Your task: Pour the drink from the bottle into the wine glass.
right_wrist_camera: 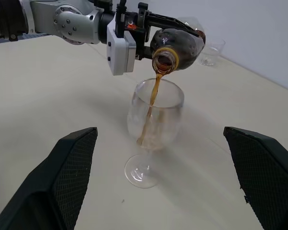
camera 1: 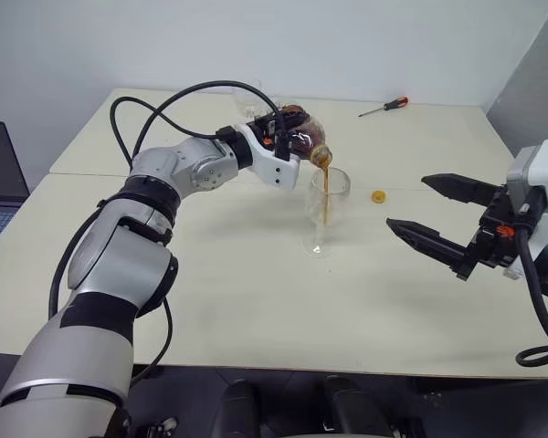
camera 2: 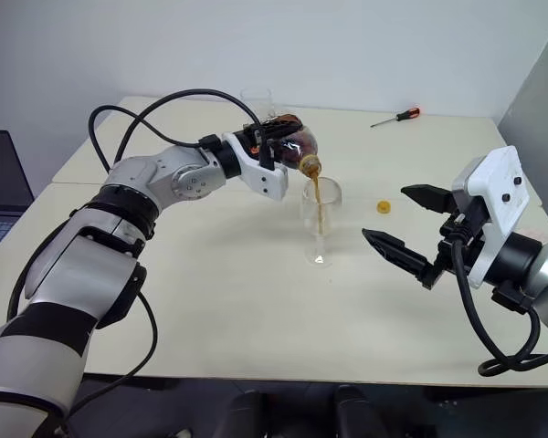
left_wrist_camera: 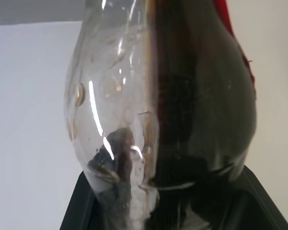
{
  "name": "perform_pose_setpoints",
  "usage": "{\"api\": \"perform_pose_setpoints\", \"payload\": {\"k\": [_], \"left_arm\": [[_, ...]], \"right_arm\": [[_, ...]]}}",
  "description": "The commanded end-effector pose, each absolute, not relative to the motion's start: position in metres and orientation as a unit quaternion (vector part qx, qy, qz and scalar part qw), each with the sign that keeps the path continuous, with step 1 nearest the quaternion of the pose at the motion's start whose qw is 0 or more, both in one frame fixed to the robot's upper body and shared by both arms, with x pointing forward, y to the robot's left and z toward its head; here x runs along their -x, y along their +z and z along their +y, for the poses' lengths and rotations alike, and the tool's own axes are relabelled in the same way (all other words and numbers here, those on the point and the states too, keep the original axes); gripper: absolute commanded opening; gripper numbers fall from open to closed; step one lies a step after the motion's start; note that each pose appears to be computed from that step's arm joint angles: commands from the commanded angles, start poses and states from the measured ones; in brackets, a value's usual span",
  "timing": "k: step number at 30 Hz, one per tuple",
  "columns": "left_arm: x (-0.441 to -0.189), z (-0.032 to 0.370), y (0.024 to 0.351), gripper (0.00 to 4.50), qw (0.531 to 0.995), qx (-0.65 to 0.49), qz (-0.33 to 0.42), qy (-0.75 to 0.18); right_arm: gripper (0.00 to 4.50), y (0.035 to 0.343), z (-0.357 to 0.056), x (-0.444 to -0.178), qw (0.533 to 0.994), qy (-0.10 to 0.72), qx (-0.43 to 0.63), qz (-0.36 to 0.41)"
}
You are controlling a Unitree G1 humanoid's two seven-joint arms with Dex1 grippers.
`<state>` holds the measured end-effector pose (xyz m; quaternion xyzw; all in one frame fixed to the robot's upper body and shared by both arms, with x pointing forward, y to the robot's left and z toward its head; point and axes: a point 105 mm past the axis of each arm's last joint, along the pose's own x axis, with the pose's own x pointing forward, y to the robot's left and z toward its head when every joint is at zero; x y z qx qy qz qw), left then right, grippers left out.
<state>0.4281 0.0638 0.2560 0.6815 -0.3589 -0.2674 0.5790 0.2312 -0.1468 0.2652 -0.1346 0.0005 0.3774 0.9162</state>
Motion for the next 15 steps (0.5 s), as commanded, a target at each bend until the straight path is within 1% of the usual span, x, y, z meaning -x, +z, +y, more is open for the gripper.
{"api": "perform_pose_setpoints", "payload": {"k": [1,15], "left_arm": [[-0.4253,0.0595,0.2835,1.69,0.572,-0.679,-0.392,-0.241],[-0.4268,0.0627,0.2873,1.69,0.563,-0.689,-0.395,-0.228]], "right_arm": [[4.50,0.2734,-0.1440,-0.2286,0.913,0.381,0.145,-0.020],[4.50,0.2732,-0.1441,-0.2291,0.913,0.381,0.145,-0.020]]}}
